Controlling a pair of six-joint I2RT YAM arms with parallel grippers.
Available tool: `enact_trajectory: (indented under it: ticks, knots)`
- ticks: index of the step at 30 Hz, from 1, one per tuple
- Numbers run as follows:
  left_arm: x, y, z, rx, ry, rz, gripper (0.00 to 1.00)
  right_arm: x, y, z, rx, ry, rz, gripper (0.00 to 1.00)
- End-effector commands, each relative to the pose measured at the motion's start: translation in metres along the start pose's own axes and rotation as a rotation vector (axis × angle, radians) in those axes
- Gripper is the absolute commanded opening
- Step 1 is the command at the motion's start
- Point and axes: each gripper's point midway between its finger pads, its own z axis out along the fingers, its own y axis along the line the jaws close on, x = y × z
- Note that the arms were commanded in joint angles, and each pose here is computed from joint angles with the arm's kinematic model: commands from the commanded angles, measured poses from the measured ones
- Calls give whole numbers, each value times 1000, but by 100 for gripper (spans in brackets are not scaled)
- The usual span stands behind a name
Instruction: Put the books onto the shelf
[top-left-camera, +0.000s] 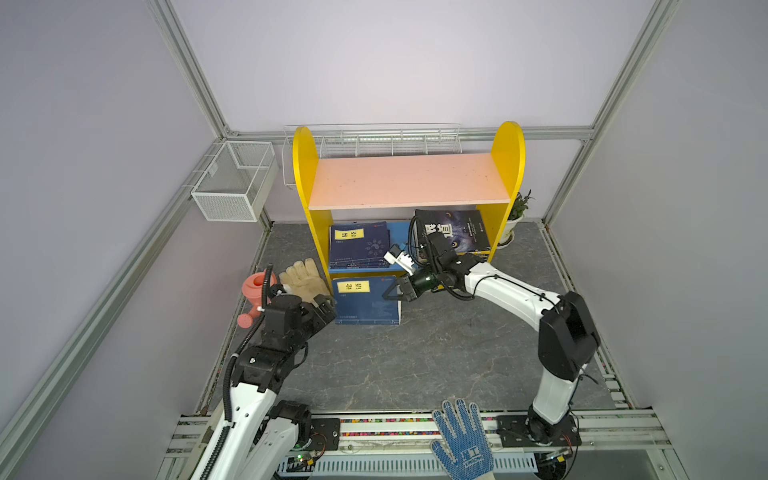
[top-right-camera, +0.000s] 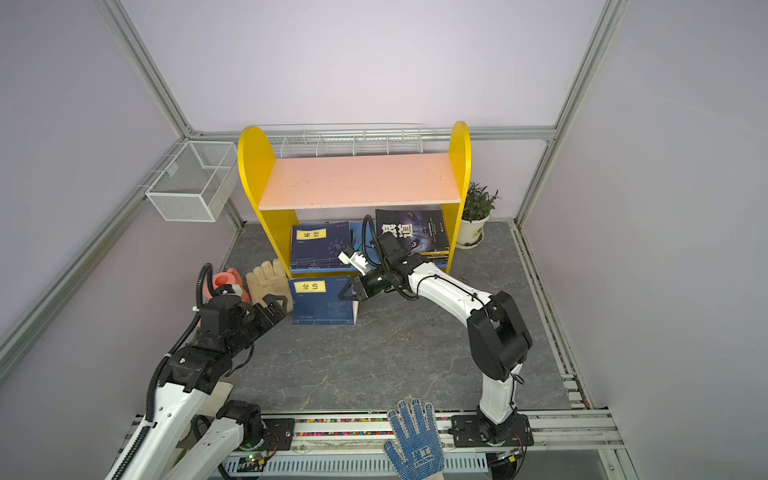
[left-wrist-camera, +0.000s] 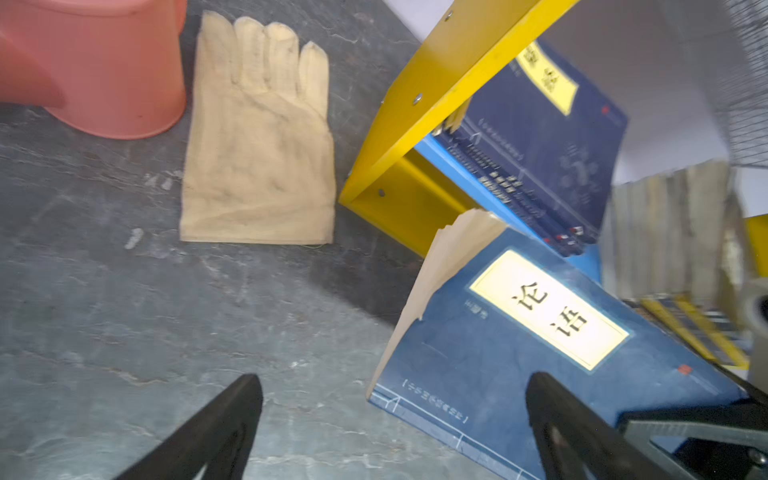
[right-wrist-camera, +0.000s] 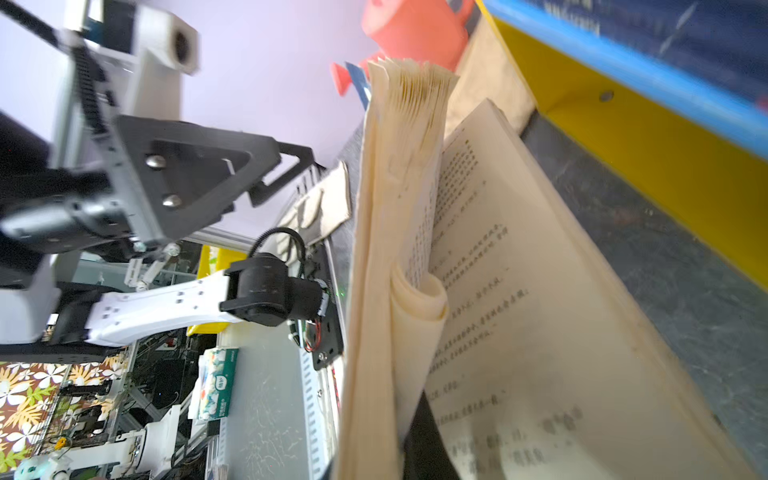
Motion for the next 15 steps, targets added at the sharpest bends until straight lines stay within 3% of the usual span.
enact_trajectory:
  ticks: [1,9,11,15]
  knots:
    - [15,-36,1,194,119,14,99,-15,38,-18,-151,-54,-36,9]
    - [16,-79,-15,443,142,47,97,-31,68,-36,-269,-83,-56,9]
    - [15,-88,-21,497,136,62,82,-30,69,-36,-275,-79,-53,9]
    - [15,-103,-35,603,123,87,30,-27,61,-33,-247,-71,-38,11]
